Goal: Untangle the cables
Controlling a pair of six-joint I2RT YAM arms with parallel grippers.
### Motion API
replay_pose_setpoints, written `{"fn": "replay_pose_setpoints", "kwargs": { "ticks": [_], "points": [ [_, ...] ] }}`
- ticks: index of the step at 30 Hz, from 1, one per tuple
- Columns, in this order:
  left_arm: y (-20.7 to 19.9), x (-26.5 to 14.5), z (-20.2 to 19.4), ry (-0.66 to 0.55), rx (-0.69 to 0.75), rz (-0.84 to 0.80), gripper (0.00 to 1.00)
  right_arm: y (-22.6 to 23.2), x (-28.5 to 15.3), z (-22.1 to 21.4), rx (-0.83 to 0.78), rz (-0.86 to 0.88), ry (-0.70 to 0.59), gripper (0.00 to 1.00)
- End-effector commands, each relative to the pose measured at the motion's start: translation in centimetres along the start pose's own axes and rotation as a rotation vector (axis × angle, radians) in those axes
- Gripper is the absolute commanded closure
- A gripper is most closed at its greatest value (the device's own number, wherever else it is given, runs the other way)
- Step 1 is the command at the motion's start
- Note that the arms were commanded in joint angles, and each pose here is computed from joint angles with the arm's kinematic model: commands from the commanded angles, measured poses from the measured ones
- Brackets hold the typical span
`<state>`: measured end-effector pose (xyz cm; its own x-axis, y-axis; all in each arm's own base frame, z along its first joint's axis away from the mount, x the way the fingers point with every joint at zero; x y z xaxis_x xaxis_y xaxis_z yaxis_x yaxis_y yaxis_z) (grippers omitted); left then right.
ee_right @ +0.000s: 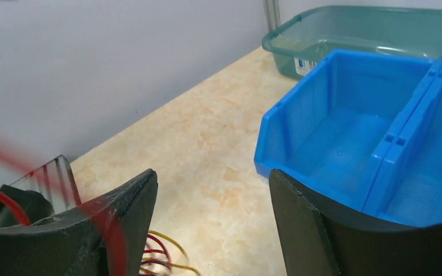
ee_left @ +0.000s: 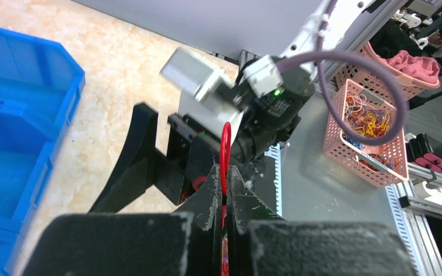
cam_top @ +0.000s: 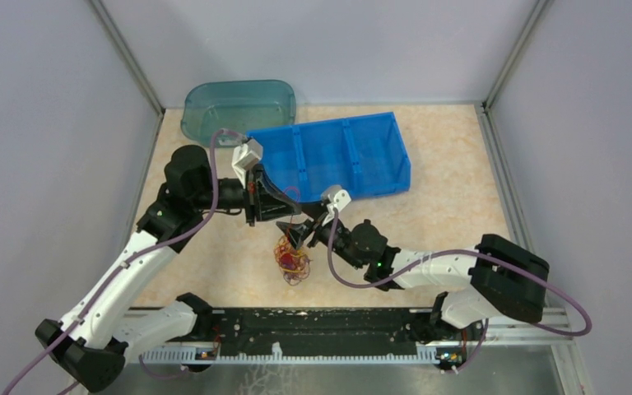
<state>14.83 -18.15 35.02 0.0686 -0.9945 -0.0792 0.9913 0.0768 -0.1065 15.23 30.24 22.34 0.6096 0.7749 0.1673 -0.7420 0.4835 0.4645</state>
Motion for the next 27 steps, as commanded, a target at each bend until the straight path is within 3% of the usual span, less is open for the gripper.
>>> {"fn": "replay_pose_setpoints", "kwargs": {
  "ticks": [1,13,19,27],
  "points": [
    [-0.8,-0.3,3.4,-0.068,0.094,-0.035,1.00,0.1,-0.4,-0.6,0.030,0.014,-0.035,0.28],
    [-1.0,-1.1,6.8,-0.097,0.248,0.015,1.00,-3.3,-3.2,-4.0,0.026,-0.143,0.007,0.31],
    [-0.5,-1.2,6.8,-0.081,0.319,0.054,1.00,-3.0,-4.9,-0.7,-0.027,-0.175,-0.046,0.20],
    [0.2,-1.1,8.7,-0.083,0.374,0.093,1.00,0.5,-5.9,2.7,-0.059,0.083,-0.003,0.14]
  ]
}}
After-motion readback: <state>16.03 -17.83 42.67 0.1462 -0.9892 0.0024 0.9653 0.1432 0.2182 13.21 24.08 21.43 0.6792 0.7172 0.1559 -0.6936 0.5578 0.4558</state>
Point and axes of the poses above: each gripper's point midway between its finger pads, its own x axis out along the fingers, its own y axis along the line the jaws close on, z = x × y, the point moved 9 cm from there along -x, back along the fingers, and after that the axes turned 14 degrees about x, right-handed, at the moved point
